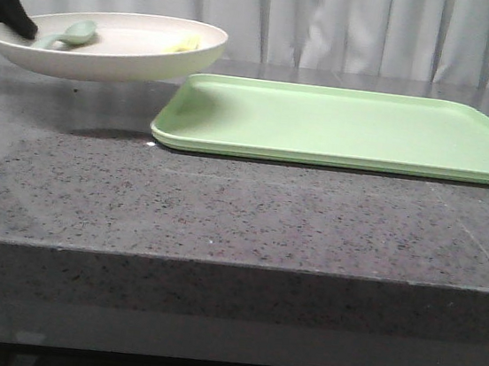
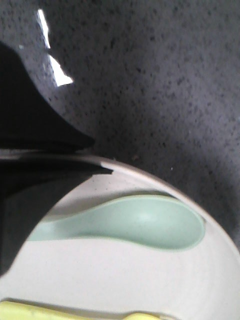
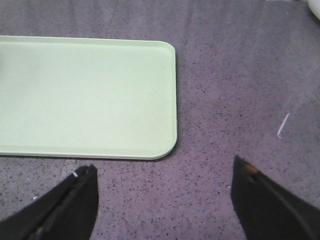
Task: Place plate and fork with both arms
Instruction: 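Lift the plate with the left gripper and set it on the green tray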
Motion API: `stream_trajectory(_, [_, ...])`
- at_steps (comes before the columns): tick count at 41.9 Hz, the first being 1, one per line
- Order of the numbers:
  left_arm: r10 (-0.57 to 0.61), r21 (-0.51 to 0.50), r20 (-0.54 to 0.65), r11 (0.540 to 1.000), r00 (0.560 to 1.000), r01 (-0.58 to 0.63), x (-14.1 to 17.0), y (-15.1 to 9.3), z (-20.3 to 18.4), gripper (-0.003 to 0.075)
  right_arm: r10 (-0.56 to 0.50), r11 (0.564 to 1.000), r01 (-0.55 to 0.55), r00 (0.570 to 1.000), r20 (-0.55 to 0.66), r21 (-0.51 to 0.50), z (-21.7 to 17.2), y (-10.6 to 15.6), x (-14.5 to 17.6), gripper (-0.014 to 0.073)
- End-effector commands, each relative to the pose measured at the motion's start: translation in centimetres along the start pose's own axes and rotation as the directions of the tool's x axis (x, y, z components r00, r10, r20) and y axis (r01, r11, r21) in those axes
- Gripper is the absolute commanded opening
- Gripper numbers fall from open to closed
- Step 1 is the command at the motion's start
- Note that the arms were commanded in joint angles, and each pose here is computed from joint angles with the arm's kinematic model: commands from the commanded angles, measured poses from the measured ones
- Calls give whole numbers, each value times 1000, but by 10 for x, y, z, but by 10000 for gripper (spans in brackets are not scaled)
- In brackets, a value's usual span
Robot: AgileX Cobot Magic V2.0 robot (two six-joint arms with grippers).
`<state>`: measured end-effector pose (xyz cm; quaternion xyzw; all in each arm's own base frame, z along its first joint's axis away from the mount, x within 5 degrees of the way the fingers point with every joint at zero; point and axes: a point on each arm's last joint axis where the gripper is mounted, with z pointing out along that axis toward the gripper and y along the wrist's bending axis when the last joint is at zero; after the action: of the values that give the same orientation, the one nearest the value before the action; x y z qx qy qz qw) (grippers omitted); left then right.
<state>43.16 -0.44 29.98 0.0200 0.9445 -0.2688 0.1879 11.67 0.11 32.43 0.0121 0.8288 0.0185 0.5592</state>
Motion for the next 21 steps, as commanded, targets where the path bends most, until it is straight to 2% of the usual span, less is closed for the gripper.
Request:
stream_trajectory(1, [62, 17, 86, 998, 994, -64, -6, -56, -26, -18, -7, 1000, 7, 994, 106, 8, -3, 0, -17, 572])
stream_trajectory(5, [86, -9, 85, 996, 993, -85, -9, -78, -18, -18, -7, 1000, 7, 994, 106, 8, -3, 0, -17, 572])
stream_trajectory(14, [97, 55, 51, 993, 994, -100, -13, -129, 21, -18, -7, 1000, 7, 994, 106, 8, -3, 0, -17, 572])
stream_trajectory(21, [67, 98, 34, 993, 997, -70, -15, -159, 55, -18, -7, 1000, 7, 994, 106, 8, -3, 0, -17, 572])
